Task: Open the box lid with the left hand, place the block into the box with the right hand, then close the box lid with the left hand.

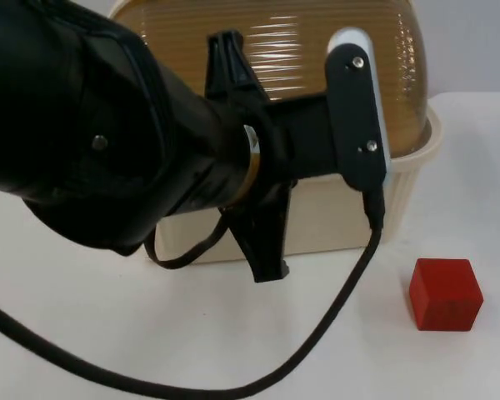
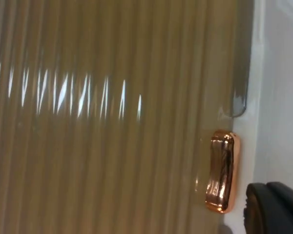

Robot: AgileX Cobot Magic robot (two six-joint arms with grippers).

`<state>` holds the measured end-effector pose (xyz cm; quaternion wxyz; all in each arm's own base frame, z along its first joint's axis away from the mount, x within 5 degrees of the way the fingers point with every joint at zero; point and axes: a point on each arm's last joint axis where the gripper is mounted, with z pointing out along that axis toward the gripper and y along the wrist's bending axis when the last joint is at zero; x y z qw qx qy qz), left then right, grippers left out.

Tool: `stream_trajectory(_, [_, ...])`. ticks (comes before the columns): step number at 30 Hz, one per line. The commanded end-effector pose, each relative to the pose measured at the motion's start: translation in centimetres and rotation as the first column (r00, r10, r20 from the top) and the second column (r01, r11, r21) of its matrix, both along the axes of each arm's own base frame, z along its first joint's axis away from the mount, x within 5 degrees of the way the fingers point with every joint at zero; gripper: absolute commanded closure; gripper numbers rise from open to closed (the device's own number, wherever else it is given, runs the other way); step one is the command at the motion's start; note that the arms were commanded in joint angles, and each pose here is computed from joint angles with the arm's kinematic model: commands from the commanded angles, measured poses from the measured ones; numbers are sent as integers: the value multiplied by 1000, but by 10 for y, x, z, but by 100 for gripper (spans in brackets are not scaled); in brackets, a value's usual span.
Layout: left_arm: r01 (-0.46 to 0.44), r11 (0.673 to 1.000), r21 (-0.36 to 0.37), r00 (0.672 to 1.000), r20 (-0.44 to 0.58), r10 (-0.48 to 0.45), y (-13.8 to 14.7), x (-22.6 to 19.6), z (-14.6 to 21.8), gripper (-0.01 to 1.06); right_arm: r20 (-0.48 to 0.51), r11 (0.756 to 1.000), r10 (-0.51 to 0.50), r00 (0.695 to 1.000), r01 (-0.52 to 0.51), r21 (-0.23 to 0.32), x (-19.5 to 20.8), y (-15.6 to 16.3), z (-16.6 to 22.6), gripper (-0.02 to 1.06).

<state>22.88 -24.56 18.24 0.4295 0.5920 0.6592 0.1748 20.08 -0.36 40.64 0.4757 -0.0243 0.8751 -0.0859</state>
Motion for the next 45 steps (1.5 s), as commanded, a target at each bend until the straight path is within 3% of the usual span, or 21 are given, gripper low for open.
stream_trajectory(1, [-45, 997, -60, 999, -22, 43, 0, -2, 0, 105, 9, 1000, -1, 1000, 1, -1, -1, 0, 2, 0])
stream_trajectory(8, [-60, 995, -74, 998, -26, 58, 0, -1, -1, 105, 9, 1000, -1, 1000, 1, -1, -1, 0, 2, 0])
stream_trajectory(13, [56, 998, 2, 995, -78, -55, -6, -5, -15, 105, 9, 1000, -1, 1000, 1, -1, -1, 0, 2, 0])
stream_trajectory(24, [39, 999, 15, 990, -134, -36, -6, 15, -14, 105, 9, 1000, -2, 1000, 2, 0, -1, 0, 2, 0])
stream_trajectory(28, [72, 996, 60, 983, -174, -60, -9, 23, -3, 105, 9, 1000, -2, 1000, 2, 0, -1, 0, 2, 0])
stream_trajectory(45, [41, 992, 123, 986, -168, -20, -9, 34, -9, 105, 12, 1000, -1, 1000, 1, 1, -1, 0, 2, 0])
